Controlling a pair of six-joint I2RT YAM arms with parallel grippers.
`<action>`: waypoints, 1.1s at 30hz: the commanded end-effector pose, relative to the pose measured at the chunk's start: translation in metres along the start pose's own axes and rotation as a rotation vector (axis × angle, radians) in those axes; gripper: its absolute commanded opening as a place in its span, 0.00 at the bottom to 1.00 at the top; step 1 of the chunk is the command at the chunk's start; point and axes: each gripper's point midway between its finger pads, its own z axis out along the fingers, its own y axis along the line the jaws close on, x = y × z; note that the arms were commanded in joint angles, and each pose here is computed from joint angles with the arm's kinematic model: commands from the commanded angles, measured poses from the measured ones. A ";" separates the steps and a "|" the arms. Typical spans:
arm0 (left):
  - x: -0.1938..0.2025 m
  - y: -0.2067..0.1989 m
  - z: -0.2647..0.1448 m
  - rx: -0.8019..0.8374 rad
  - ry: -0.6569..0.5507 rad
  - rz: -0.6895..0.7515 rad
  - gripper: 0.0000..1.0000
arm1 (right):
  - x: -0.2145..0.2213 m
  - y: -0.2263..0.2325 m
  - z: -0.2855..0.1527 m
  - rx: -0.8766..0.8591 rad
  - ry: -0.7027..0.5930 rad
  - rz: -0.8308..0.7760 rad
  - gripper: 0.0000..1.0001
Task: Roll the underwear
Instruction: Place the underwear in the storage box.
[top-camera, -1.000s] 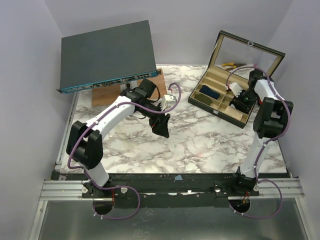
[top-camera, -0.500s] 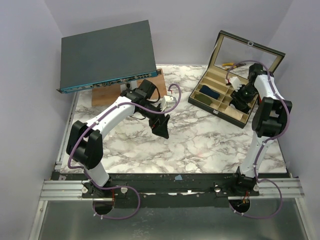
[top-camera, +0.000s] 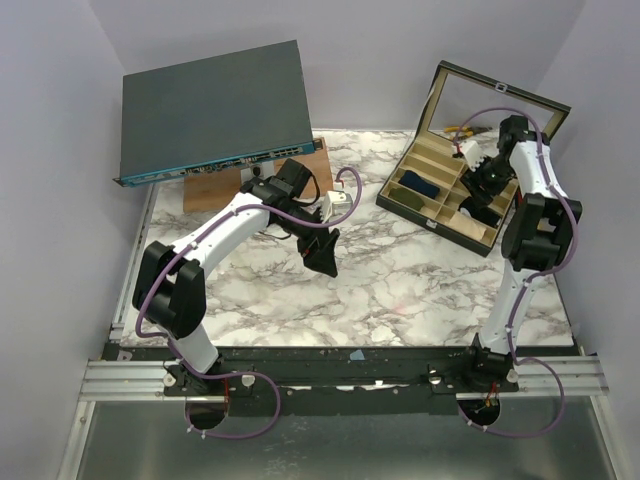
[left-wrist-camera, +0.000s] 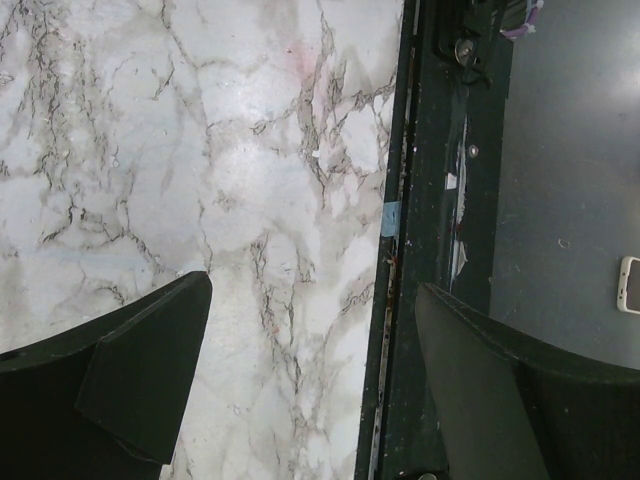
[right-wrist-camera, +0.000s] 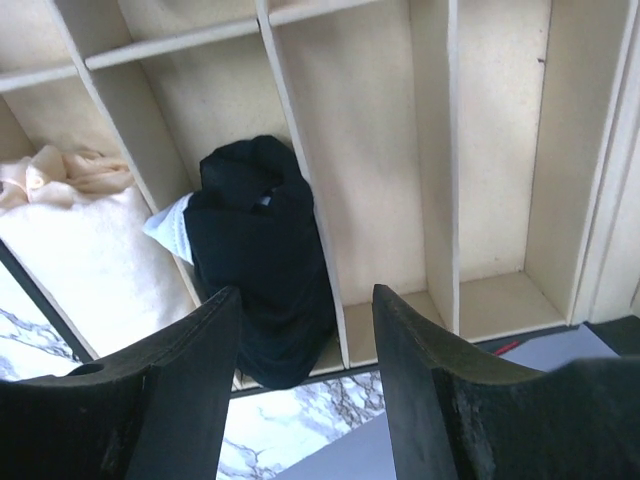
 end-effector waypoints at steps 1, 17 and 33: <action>-0.007 -0.007 -0.006 0.007 -0.027 0.044 0.89 | -0.005 0.011 0.012 -0.081 -0.028 0.039 0.58; -0.002 -0.006 -0.004 0.011 -0.021 0.028 0.89 | -0.009 0.038 0.037 -0.173 -0.045 0.061 0.47; 0.002 -0.006 -0.003 0.012 -0.024 0.024 0.89 | 0.014 0.059 0.070 -0.123 -0.027 0.092 0.35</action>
